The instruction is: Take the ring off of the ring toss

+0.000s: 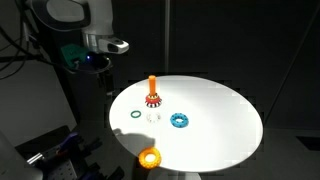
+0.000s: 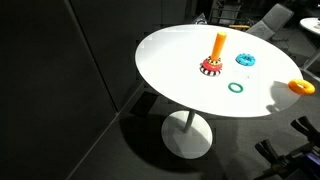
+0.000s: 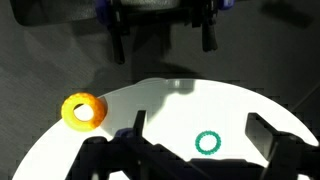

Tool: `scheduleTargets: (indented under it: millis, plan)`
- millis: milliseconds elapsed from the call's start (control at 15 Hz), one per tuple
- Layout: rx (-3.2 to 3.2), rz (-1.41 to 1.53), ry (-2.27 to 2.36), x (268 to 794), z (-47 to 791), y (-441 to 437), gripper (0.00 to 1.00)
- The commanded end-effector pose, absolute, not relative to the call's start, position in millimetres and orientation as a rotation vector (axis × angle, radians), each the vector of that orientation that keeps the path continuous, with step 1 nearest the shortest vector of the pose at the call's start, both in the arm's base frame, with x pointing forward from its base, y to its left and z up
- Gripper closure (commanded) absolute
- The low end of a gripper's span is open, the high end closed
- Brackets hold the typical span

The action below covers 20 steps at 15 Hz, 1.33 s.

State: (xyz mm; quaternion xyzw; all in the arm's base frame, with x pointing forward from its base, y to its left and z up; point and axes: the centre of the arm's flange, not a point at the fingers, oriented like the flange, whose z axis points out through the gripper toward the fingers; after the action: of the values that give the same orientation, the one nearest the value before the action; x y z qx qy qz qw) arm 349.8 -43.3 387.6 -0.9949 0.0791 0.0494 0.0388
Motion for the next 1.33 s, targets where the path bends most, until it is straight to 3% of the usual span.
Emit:
scheduleTargets:
  millis: [0, 1000, 1267]
  plan:
    - [-3.051, 0.092, 0.257, 386.5, 377.9, -44.7, 0.0]
    - [-3.046, -0.197, 0.291, 509.0, 335.7, -41.0, 0.0]
    - [-3.058, -0.206, 0.285, 503.0, 330.0, -41.9, 0.0]
